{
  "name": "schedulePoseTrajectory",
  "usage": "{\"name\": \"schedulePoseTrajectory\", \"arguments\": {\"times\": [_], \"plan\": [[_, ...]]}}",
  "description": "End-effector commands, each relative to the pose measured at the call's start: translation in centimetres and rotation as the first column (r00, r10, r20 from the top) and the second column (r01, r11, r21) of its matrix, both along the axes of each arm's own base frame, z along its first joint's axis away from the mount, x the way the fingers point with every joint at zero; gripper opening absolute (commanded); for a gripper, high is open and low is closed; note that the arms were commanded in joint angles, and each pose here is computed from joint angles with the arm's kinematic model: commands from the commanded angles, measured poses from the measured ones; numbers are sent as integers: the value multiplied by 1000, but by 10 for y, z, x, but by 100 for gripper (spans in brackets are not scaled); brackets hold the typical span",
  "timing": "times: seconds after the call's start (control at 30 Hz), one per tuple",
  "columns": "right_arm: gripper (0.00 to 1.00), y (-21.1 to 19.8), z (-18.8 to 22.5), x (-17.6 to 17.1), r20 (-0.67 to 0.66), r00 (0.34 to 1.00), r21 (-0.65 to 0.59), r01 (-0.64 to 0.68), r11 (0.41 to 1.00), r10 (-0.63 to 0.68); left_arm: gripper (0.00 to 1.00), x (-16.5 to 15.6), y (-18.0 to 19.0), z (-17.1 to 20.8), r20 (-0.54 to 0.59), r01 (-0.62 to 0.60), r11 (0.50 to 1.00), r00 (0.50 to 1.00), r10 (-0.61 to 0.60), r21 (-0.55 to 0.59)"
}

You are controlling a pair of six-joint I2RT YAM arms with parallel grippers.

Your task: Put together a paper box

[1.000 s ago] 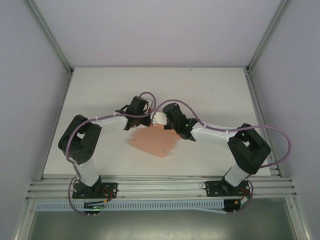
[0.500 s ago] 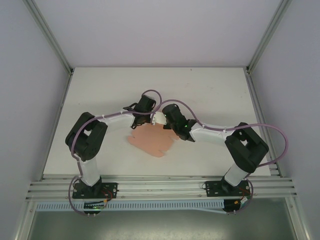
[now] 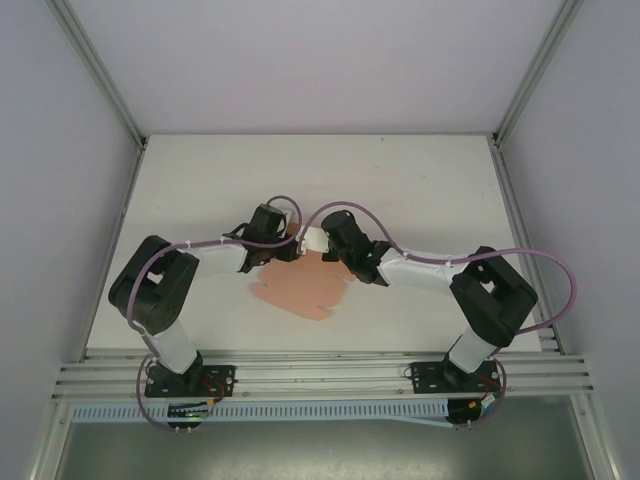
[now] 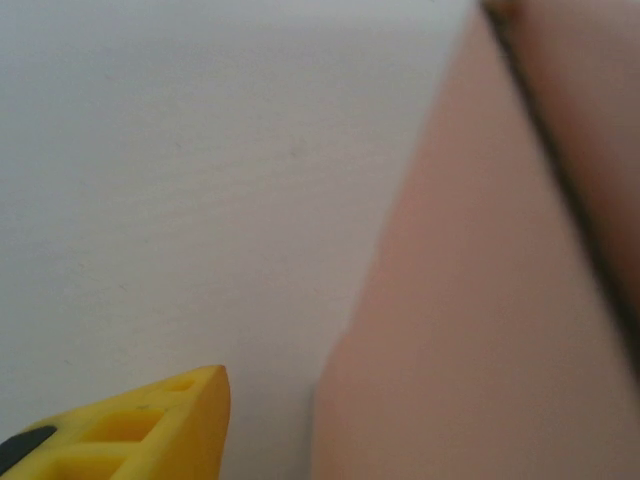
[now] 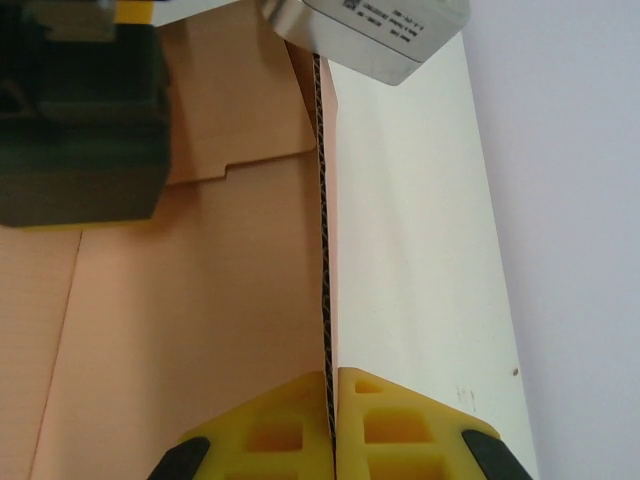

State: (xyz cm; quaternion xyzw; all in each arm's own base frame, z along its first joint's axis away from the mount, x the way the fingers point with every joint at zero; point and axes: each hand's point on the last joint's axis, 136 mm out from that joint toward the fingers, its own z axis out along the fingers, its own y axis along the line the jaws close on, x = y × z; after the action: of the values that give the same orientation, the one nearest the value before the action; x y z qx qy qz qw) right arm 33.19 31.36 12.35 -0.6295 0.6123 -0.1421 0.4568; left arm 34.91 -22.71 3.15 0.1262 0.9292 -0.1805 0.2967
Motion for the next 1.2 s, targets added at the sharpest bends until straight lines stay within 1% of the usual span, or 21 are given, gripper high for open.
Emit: {"name": "schedulePoseTrajectory", "arguments": {"times": [0.0,0.17,0.27,0.33,0.4,0.43,0.5,0.53,0.57,0.7,0.73,0.77,0.8,0.87,0.9,1.03,1.07,1.1,1.17], "plan": [[0,4,12,-4,7,1000,37,-12,999,12,57,-1,-12,24,65,64,995,996,-59,-71],[0,4,13,-5,4,1000,41,-16,999,16,57,2,-6,37,83,30,997,996,-24,-73],[0,2,10,-5,0,1000,30,-10,999,10,57,2,4,42,90,4,997,996,3,-77],[0,2,9,-5,0,1000,27,-10,1000,10,59,-1,14,44,83,-11,995,996,20,-104],[0,2,8,-5,-1,1000,26,-11,1000,11,62,-4,20,50,88,-9,987,996,23,-159],[0,1,8,-5,0,1000,26,-11,1000,11,63,-6,21,54,99,3,983,995,15,-184],[0,2,8,-6,1,1000,28,-13,1000,13,63,-7,25,57,120,6,981,993,17,-191],[0,2,9,-5,4,1000,32,-12,999,12,60,-7,27,57,123,10,983,992,13,-185],[0,3,10,-6,5,1000,35,-18,999,18,58,-8,27,55,123,16,983,992,6,-181],[0,5,9,-7,-3,1000,39,-30,999,31,58,-7,13,52,126,94,972,990,-68,-216],[0,5,9,-7,-2,1000,42,-30,999,30,57,-6,10,50,124,108,969,989,-82,-221],[0,6,8,-7,-2,999,42,-33,999,34,54,-3,9,48,119,105,970,990,-81,-220],[0,8,8,-9,-1,999,44,-43,998,44,42,2,8,44,112,102,972,990,-79,-213],[0,8,9,-10,-2,999,48,-51,998,51,24,8,8,34,83,85,978,994,-70,-190],[0,8,10,-11,-3,999,50,-54,997,54,20,10,6,30,70,91,979,994,-79,-182],[0,8,8,-17,-18,997,51,-76,996,77,24,14,-2,28,66,119,972,992,-108,-200],[0,9,7,-19,-24,996,55,-87,995,88,23,15,-4,31,75,127,970,991,-114,-207],[0,10,5,-20,-29,995,55,-97,994,98,23,16,-4,22,59,126,972,992,-116,-201],[0,12,3,-22,-32,994,55,-107,993,109,23,19,-3,20,59,120,975,992,-110,-188]]}}
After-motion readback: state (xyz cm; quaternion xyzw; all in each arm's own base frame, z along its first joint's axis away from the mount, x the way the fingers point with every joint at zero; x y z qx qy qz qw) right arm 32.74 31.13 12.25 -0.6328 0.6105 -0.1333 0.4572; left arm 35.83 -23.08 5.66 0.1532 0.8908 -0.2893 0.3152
